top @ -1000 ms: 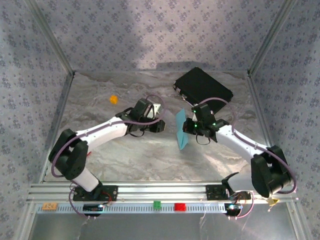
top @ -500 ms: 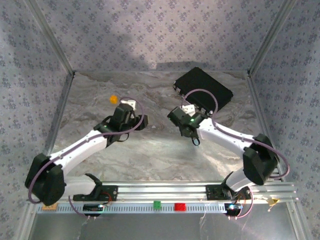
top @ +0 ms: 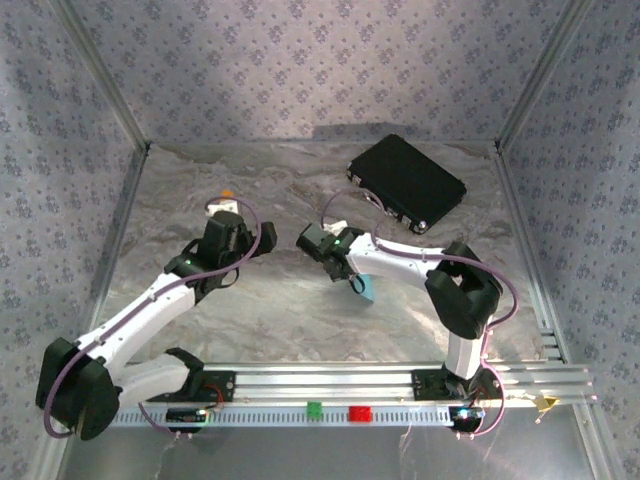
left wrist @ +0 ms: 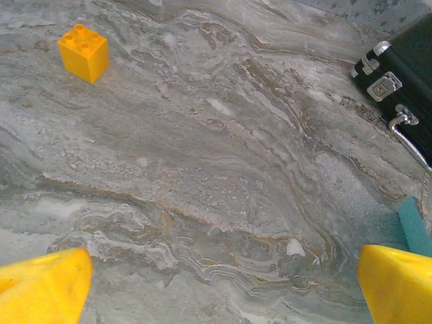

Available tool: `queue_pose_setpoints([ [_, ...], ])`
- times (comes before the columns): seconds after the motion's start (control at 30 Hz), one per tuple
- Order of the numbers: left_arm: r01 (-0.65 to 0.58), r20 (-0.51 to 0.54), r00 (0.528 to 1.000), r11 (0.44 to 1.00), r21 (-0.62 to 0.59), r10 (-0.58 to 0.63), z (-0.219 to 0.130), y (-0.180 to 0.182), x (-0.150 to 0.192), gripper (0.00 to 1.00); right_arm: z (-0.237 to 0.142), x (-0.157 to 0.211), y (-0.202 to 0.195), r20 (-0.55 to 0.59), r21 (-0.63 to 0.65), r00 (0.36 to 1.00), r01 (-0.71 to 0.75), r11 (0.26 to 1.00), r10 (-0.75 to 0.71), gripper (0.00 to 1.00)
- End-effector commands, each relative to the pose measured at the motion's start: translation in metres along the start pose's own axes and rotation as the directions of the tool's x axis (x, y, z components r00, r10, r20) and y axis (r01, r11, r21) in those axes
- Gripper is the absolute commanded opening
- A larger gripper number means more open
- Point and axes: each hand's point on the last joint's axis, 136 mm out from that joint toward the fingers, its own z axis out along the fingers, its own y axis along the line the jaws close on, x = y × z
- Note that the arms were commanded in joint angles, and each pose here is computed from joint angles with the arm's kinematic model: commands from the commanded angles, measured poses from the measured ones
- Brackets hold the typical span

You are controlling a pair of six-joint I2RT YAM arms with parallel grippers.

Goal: Fold a paper plane with a square sheet of paper (pick it up from the middle)
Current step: Turn over the paper at the center of the table.

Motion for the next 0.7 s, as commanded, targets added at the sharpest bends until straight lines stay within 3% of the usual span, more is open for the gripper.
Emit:
queue_pose_setpoints([
  [0.0, 0.032, 0.006, 0.999, 0.999, -0.03, -0.032, -0.005, 0.011, 0.0, 1.0, -0.003, -0.008, 0.032, -0.016, -0.171, 0.999, -0.043, 0.984, 0.041, 0.17],
  [0.1, 0.015, -0.023, 1.0, 1.0, 0.004, -0.015, -0.002, 0.004, 0.004, 1.0, -0.006, -0.011, 0.043, -0.044, -0.305, 0.994, -0.111, 0.946, 0.103, 0.31],
  [0.33, -0.015, -0.151, 0.988, 0.985, 0.17, 0.041, 0.013, -0.033, 0.021, 1.0, -0.015, -0.018, 0.029, -0.067, -0.553, 0.968, -0.239, 0.798, 0.243, 0.45],
  [0.4, -0.004, -0.189, 0.981, 0.978, 0.209, 0.044, 0.019, -0.042, 0.027, 0.99, -0.013, -0.015, 0.016, -0.096, -0.595, 0.947, -0.301, 0.745, 0.306, 0.43],
  [0.57, 0.048, -0.307, 0.951, 0.956, 0.29, 0.045, 0.035, -0.066, 0.048, 0.9, 0.005, 0.004, -0.013, -0.249, -0.677, 0.846, -0.5, 0.54, 0.471, 0.27],
  [0.67, 0.081, -0.385, 0.922, 0.946, 0.314, 0.049, 0.045, -0.079, 0.063, 0.84, 0.015, 0.014, -0.02, -0.31, -0.68, 0.811, -0.554, 0.48, 0.496, 0.19],
])
